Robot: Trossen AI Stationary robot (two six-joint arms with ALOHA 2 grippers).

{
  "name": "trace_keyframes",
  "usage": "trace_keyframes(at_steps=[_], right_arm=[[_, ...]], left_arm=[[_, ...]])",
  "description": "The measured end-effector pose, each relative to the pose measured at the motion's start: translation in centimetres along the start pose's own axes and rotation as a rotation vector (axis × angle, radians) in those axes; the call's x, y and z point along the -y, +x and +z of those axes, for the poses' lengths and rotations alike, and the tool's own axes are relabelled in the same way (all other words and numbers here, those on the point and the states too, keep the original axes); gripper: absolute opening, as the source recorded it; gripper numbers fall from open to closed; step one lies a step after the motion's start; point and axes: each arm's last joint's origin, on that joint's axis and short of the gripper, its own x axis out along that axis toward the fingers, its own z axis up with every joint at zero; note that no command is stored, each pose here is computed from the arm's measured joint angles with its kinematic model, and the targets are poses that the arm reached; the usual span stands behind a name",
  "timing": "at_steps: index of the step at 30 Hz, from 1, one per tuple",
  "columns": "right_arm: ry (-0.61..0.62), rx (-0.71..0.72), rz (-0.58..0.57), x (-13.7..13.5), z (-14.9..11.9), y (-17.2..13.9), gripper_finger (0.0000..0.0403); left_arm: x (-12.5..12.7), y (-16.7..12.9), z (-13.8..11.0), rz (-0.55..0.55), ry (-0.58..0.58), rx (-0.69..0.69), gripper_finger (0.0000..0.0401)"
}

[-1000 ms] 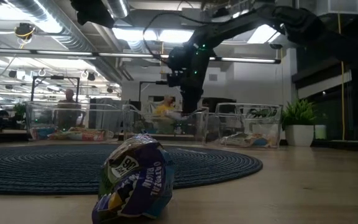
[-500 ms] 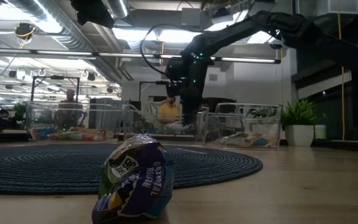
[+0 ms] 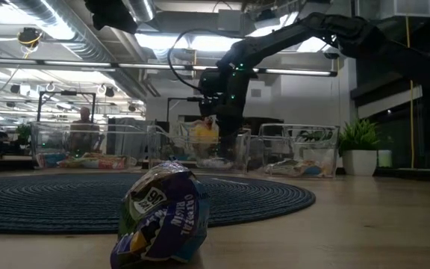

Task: Pick and place Granola Bars by type
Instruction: Put the blue chewy bar into the top center transparent bin

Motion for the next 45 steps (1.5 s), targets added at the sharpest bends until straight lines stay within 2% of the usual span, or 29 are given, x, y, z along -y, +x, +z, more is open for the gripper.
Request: trace_keyframes(at_steps=[4, 10, 18, 24, 31, 35, 40, 45], right_arm=[[0.000, 0.008, -0.004, -0.5, 0.1, -1.1, 0.0097], [-0.038, 0.084, -0.031, -1.9, 1.0, -4.7, 0.0094], [-0.076, 0.078, -0.009, -6.7, 0.1, -10.1, 0.0075], [-0.198, 0.079, 0.073, -13.6, -1.3, -14.5, 0.0053], [-0.484, 0.149, 0.228, -24.3, -3.9, -19.0, 0.0041], [-0.621, 0.182, 0.270, -30.3, -5.5, -19.8, 0.0041], [-0.638, 0.191, 0.271, -35.6, -6.8, -19.4, 0.0041], [-0.573, 0.305, 0.265, -38.6, -6.9, -19.6, 0.0041]], left_arm=[[0.0, 0.0, 0.0, 0.000, 0.000, -0.001, 0.0090], [0.0, 0.0, 0.0, -0.004, 0.033, -0.004, 0.0090], [0.1, 0.0, 0.0, -0.037, 0.059, -0.003, 0.0090], [0.2, 0.0, 0.0, -0.084, 0.087, 0.001, 0.0090], [0.3, 0.0, -0.2, -0.091, 0.134, -0.012, 0.0090], [0.3, 0.0, -0.2, -0.093, 0.147, -0.012, 0.0089], [0.3, 0.0, -0.2, -0.094, 0.170, -0.010, 0.0088], [0.3, 0.0, -0.2, -0.094, 0.216, -0.007, 0.0088]])
